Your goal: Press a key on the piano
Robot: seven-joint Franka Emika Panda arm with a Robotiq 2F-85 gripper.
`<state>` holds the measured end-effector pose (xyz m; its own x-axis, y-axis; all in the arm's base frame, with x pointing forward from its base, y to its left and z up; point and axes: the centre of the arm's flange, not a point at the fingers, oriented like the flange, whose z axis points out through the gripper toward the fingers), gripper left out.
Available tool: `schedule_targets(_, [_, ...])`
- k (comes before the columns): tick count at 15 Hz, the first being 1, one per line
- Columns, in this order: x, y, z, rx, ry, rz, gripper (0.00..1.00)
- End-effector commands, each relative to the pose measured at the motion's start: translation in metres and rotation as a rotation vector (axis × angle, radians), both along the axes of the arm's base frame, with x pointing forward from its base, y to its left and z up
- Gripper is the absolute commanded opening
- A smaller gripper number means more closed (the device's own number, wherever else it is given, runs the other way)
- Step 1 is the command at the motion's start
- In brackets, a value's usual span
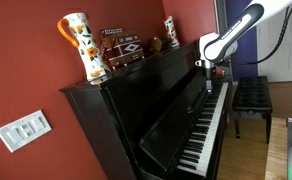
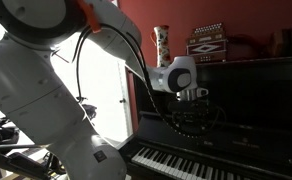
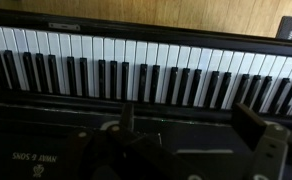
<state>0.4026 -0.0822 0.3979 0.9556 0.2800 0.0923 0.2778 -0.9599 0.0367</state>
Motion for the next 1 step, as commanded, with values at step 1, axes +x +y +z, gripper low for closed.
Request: schedule_targets(1, [0.0003,0.0000,-0.0015,0.000,0.004,0.000,1.00])
